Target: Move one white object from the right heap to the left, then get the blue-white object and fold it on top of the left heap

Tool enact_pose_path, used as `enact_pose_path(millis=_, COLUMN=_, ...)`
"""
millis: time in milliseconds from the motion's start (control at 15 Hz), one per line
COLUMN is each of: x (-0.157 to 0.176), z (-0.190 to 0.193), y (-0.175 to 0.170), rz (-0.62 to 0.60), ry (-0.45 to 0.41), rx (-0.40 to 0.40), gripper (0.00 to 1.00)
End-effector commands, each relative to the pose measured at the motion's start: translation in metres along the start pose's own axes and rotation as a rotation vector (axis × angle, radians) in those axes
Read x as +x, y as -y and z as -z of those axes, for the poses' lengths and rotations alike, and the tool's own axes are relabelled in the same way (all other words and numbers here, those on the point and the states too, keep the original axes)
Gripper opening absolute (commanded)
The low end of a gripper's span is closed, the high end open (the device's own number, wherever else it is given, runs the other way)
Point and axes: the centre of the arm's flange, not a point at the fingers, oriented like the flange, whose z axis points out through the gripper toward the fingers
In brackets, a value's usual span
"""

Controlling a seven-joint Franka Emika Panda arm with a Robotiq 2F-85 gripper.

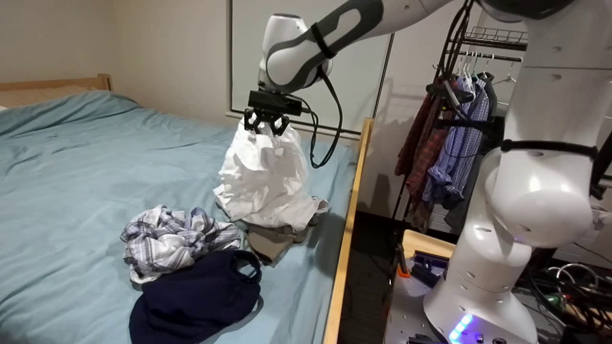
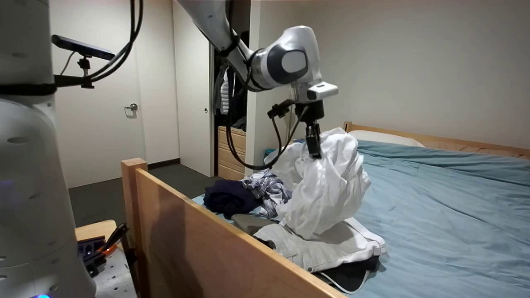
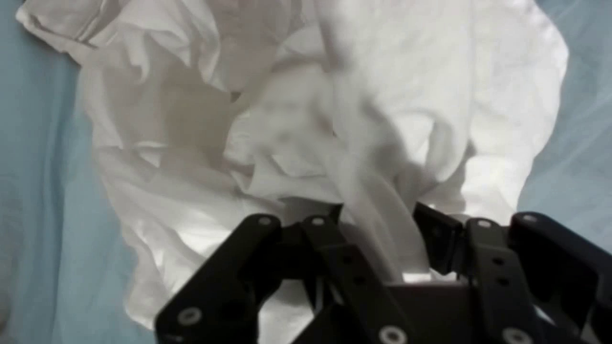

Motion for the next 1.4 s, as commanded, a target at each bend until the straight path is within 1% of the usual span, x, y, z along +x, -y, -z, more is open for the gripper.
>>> enact_pose_path(millis=0, x=-0.043, z=0.077, y=-0.017, rz=0.134, ry=-0.144, rx=0.067, gripper=0.08)
enact_pose_path(millis=267, x=-0.086, z=0.155, y=-0.018, rz=0.326, ry=-0.291, rx=0.120, gripper=0.08)
enact_pose_path(millis=600, x=-0.139, z=0.249, y=-0.014, rz=0.536, ry=-0.426, rx=0.232, gripper=0.08)
enact_pose_path(millis=733, x=-0.158, z=0.283, y=-0.009, rz=0.641, ry=-0.465, rx=0.263, gripper=0.08)
enact_pose_path(millis=800, x=-0.168, z=0.297, y=-0.007, rz=0.701, ry=-0.470, rx=0.270, gripper=0.08)
enact_pose_path(millis=867, x=-0.179, z=0.307, y=-0.005, rz=0.759, ry=-0.470, rx=0.279, gripper=0.08)
enact_pose_path(millis=1000, x=-0.202, z=0.318, y=-0.002, rz=0.872, ry=-0.440, rx=0.276, gripper=0.08)
enact_pose_path(millis=1133, x=-0.218, z=0.313, y=-0.005, rz=0.979, ry=-0.405, rx=0.234, gripper=0.08)
enact_pose_path(millis=1200, x=-0.213, z=0.301, y=-0.012, rz=0.988, ry=-0.372, rx=0.194, gripper=0.08)
enact_pose_path(millis=1267, x=-0.219, z=0.304, y=-0.002, rz=0.924, ry=-0.400, rx=0.230, gripper=0.17)
enact_pose_path(millis=1333, x=-0.220, z=0.300, y=-0.003, rz=0.946, ry=-0.385, rx=0.208, gripper=0.17)
